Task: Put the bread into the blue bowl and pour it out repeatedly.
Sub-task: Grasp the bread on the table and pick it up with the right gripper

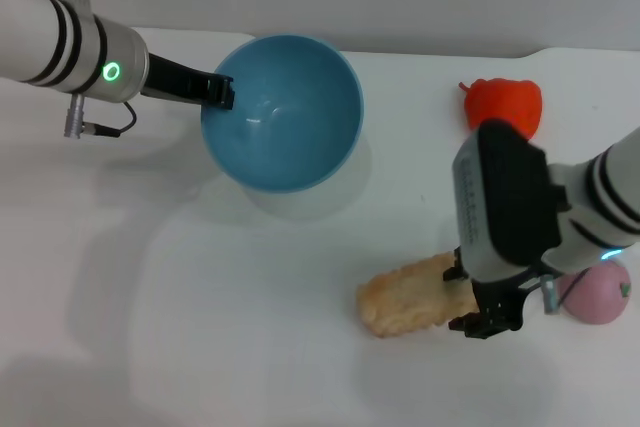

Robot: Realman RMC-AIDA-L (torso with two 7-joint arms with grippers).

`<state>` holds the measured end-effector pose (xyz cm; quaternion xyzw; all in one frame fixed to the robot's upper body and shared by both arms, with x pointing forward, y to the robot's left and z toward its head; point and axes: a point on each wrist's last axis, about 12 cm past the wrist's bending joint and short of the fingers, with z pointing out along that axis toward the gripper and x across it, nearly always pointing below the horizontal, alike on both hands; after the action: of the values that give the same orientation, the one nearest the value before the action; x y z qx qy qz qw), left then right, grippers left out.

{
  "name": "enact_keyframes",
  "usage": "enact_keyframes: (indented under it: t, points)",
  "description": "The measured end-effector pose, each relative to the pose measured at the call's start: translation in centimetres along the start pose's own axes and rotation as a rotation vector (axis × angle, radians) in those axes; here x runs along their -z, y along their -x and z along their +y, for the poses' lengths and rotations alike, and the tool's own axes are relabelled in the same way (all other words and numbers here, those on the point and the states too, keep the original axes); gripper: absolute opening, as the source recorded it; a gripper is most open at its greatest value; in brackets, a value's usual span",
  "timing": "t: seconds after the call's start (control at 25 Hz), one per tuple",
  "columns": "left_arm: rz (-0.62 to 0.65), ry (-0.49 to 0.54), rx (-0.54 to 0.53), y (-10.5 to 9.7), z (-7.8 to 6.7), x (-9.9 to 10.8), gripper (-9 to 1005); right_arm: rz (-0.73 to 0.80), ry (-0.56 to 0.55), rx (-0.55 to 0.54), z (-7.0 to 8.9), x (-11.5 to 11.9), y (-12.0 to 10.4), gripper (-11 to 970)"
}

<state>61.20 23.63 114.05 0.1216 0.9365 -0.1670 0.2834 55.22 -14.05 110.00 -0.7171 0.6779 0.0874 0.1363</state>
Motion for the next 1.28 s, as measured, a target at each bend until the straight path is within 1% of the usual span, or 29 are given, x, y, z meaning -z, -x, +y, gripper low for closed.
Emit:
enact_keyframes:
  t: [0.36, 0.52, 0.8, 0.88, 0.96, 1.04, 1.16, 1.28]
  points:
    - [0.003, 0.001, 0.004, -0.1, 0.1, -0.1, 22, 0.027, -0.046, 0.063, 0.3, -2.1, 0.5, 522]
    - [0.003, 0.0, 0.004, -0.1, 0.0, -0.1, 23, 0.022, -0.103, 0.076, 0.3, -3.3, 0.9, 518]
    - [0.002, -0.001, 0.003, -0.1, 0.0, -0.1, 24, 0.021, -0.113, 0.054, 0.1, -3.3, 0.8, 510]
    - [0.002, -0.001, 0.003, -0.1, 0.0, -0.1, 25, 0.012, -0.118, 0.017, -0.1, -3.1, 0.6, 455]
    - [0.002, -0.001, 0.003, -0.1, 0.0, -0.1, 25, -0.004, -0.128, -0.042, -0.4, -2.8, 0.3, 400]
    - [0.002, -0.002, 0.003, -0.1, 0.0, -0.1, 25, -0.032, -0.142, -0.124, -1.0, -2.2, -0.3, 345]
    - [0.006, -0.004, 0.001, 0.0, -0.1, -0.1, 25, -0.105, -0.132, -0.257, -1.6, -1.1, -1.4, 315]
    - [0.009, -0.005, 0.001, -0.1, -0.1, 0.0, 26, -0.226, -0.085, -0.389, -1.6, 0.2, -2.9, 291]
